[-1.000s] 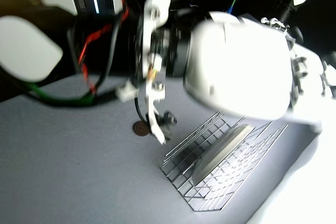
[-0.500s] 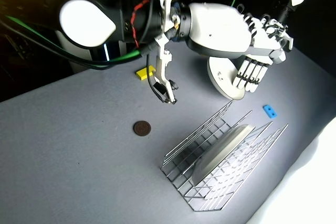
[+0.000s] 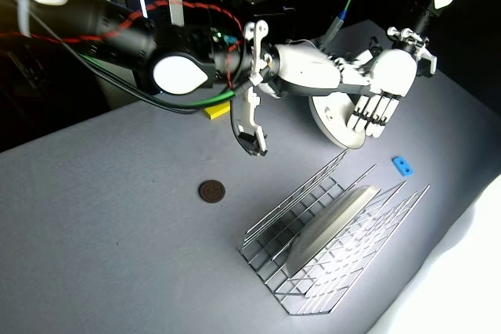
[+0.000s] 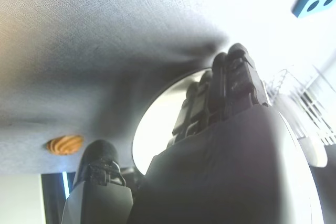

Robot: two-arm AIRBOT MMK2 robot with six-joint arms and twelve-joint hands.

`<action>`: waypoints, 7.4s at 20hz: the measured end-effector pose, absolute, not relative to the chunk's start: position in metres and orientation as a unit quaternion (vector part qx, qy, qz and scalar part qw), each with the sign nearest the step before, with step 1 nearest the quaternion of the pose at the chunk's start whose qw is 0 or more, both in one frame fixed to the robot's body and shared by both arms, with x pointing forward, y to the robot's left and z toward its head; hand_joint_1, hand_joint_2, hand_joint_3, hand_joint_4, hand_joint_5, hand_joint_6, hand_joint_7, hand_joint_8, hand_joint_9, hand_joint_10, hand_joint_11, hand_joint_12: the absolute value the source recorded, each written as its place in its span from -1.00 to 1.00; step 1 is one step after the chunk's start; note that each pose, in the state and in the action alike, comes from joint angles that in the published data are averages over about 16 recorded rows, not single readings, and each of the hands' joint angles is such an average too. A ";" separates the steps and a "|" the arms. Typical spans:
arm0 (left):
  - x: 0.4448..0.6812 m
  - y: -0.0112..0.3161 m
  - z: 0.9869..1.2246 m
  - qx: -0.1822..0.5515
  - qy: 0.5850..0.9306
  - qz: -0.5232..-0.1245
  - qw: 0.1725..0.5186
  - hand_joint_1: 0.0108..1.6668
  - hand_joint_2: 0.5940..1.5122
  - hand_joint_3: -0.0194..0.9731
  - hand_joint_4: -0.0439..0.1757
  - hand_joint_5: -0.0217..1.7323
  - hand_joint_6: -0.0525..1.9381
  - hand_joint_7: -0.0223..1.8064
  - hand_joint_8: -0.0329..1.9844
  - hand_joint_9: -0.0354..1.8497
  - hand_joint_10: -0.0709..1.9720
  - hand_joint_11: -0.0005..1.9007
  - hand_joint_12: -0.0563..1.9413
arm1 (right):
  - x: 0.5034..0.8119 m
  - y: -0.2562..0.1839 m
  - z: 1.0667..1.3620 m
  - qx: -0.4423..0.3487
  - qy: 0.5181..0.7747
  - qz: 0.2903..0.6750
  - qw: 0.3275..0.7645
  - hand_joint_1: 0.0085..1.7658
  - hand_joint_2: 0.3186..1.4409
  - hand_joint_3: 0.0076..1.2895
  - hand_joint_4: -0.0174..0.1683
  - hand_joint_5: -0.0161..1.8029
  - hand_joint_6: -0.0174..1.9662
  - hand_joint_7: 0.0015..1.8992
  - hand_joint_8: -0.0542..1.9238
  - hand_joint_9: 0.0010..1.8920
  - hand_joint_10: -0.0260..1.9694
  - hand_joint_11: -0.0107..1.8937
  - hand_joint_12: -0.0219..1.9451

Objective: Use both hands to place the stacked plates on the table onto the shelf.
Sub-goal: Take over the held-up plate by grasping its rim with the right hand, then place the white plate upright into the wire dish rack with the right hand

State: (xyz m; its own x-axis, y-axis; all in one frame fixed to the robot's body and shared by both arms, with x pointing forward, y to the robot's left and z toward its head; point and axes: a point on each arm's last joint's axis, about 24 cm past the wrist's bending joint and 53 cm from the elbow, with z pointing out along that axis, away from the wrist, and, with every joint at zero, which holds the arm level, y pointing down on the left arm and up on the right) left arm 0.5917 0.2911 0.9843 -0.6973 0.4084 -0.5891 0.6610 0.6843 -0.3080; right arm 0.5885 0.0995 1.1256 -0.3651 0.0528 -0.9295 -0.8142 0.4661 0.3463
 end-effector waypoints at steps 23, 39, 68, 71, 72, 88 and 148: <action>0.592 0.291 0.984 0.309 0.883 -0.255 0.244 -0.99 0.16 -0.93 -0.67 -0.99 -0.98 -0.99 -0.99 -0.94 -0.92 -0.98 -0.93 | 0.572 0.166 1.062 -0.266 0.738 0.450 0.426 0.38 0.26 -0.99 -0.79 -0.80 -0.96 -0.74 -0.92 -0.65 -0.94 -0.91 0.08; 0.596 0.286 0.989 0.319 0.879 -0.255 0.248 -0.99 0.16 -0.93 -0.67 -0.99 -0.98 -0.99 -0.99 -0.94 -0.92 -0.98 -0.93 | 0.573 0.180 1.076 -0.265 0.715 0.466 0.448 0.34 0.17 -0.99 -0.89 -0.06 -0.59 0.03 -0.64 0.21 -0.90 -0.03 0.22; 0.638 0.261 1.092 0.317 0.829 -0.311 0.341 -0.99 0.13 -0.93 -0.61 -0.97 -0.94 -0.96 -0.96 -0.94 -0.92 -0.98 -0.93 | 0.542 0.104 1.136 -0.238 0.727 0.477 0.433 0.36 0.16 -0.99 -0.88 0.05 -0.14 0.17 -0.24 0.39 -0.81 0.03 0.22; 0.640 0.259 1.097 0.313 0.827 -0.316 0.344 -0.99 0.13 -0.93 -0.61 -0.96 -0.94 -0.96 -0.96 -0.94 -0.92 -0.98 -0.93 | 0.537 0.091 1.156 -0.224 0.728 0.482 0.433 0.37 0.18 -0.99 -0.89 0.06 -0.09 0.19 -0.21 0.40 -0.82 0.03 0.20; 0.640 0.258 1.099 0.312 0.826 -0.317 0.345 -0.99 0.13 -0.93 -0.61 -0.96 -0.94 -0.96 -0.96 -0.94 -0.92 -0.98 -0.93 | 0.535 0.086 1.163 -0.219 0.729 0.484 0.433 0.37 0.18 -0.99 -0.89 0.07 -0.07 0.20 -0.21 0.40 -0.82 0.03 0.20; 0.644 0.254 1.104 0.311 0.824 -0.317 0.351 -0.99 0.13 -0.93 -0.61 -0.95 -0.94 -0.95 -0.96 -0.94 -0.92 -0.98 -0.93 | 0.562 0.034 1.264 -0.048 0.738 0.546 0.394 0.38 0.21 -0.99 -0.86 0.10 -0.08 0.23 -0.21 0.43 -0.87 0.03 0.18; 0.644 0.251 1.105 0.316 0.822 -0.315 0.353 -0.99 0.14 -0.93 -0.61 -0.95 -0.94 -0.95 -0.97 -0.94 -0.92 -0.98 -0.93 | 0.708 -0.065 1.203 0.205 0.747 0.513 0.371 0.45 0.26 -0.99 -0.90 0.04 -0.12 0.11 -0.12 0.12 -0.07 -0.03 0.25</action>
State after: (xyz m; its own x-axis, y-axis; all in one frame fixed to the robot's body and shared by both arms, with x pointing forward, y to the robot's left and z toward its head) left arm 0.6441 0.2510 1.1055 -0.5509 0.2981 -0.7795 0.7424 0.6017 -0.2946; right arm 0.7076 -0.0652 1.2032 -0.6403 0.6864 -0.3448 -0.0751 0.3908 0.9174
